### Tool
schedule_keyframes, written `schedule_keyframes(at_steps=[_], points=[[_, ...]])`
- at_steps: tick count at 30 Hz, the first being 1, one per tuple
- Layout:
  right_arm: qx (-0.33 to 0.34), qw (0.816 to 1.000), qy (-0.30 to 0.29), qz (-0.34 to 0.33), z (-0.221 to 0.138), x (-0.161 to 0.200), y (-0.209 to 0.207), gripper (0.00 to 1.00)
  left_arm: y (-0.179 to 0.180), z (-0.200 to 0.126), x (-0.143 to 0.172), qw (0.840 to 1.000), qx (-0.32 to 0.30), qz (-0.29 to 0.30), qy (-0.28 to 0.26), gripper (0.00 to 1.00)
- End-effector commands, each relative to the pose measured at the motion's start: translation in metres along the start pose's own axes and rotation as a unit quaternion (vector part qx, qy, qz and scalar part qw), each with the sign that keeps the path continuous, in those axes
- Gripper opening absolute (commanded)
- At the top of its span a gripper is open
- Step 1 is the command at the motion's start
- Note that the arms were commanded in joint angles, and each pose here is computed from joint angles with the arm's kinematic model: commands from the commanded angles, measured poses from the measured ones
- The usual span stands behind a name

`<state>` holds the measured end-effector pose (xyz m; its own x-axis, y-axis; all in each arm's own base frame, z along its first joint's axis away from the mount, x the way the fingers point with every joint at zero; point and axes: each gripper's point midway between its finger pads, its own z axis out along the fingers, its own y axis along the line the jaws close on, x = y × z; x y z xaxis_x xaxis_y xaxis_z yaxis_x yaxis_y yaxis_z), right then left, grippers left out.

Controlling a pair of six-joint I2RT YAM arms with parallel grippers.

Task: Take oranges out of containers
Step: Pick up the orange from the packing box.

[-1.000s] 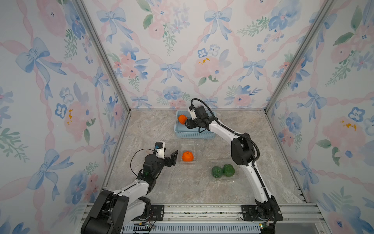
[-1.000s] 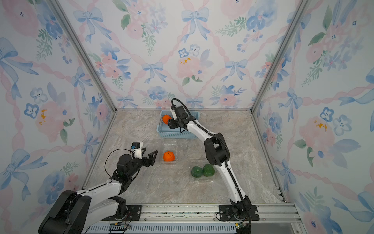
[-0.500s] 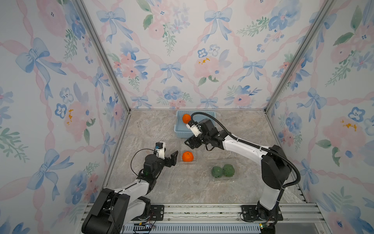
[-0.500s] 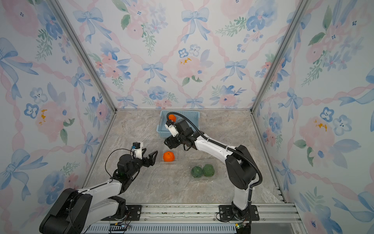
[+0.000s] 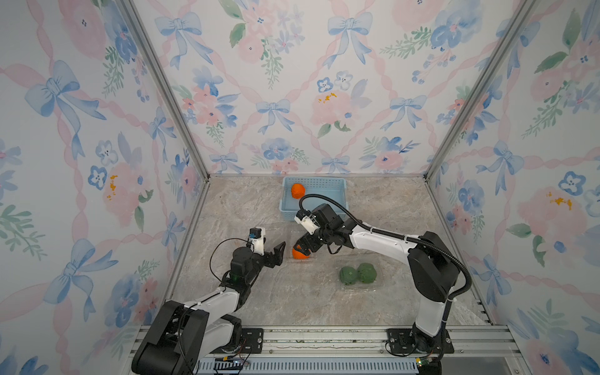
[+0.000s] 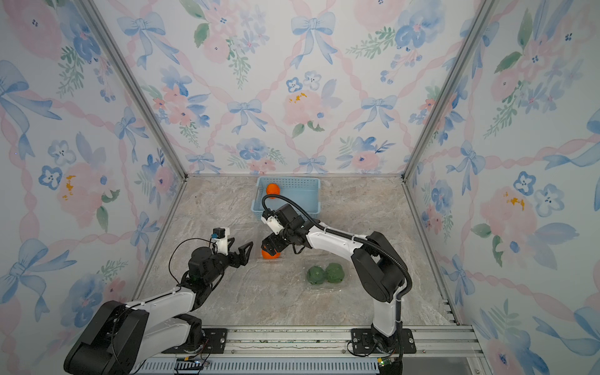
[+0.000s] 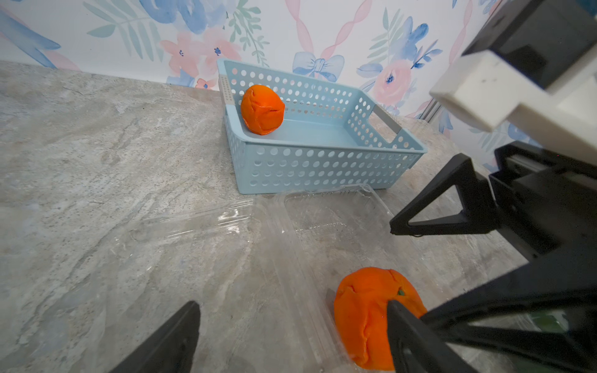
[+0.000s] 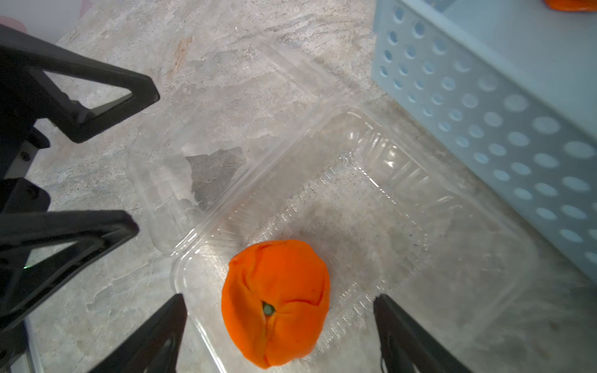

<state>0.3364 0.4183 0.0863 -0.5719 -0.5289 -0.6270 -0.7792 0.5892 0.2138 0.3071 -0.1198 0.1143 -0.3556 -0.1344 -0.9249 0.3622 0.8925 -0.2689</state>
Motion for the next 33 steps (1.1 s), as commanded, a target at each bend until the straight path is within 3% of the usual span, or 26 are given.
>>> schedule_keyframes(at_steps=[1, 6, 20, 29, 33], points=[[-0.008, 0.999, 0.037, 0.006, 0.026, 0.027, 0.004, 0.9, -0.002, -0.003, -0.008, 1.0, 0.006, -0.005, -0.017, 0.91], [0.016, 0.999, 0.051, 0.004, 0.033, 0.035, -0.001, 0.89, -0.002, -0.005, -0.009, 1.0, 0.006, -0.005, -0.019, 0.91], [0.023, 0.997, 0.066, 0.027, 0.047, 0.039, -0.009, 0.71, -0.003, -0.006, -0.012, 1.0, 0.008, -0.003, -0.024, 0.91], [0.024, 0.998, 0.049, 0.021, 0.037, 0.024, -0.011, 0.57, -0.003, -0.008, -0.013, 1.0, 0.009, -0.002, -0.028, 0.91], [0.019, 1.0, 0.015, 0.014, 0.016, -0.002, -0.006, 0.56, -0.003, -0.008, -0.013, 1.0, 0.008, -0.003, -0.029, 0.91]])
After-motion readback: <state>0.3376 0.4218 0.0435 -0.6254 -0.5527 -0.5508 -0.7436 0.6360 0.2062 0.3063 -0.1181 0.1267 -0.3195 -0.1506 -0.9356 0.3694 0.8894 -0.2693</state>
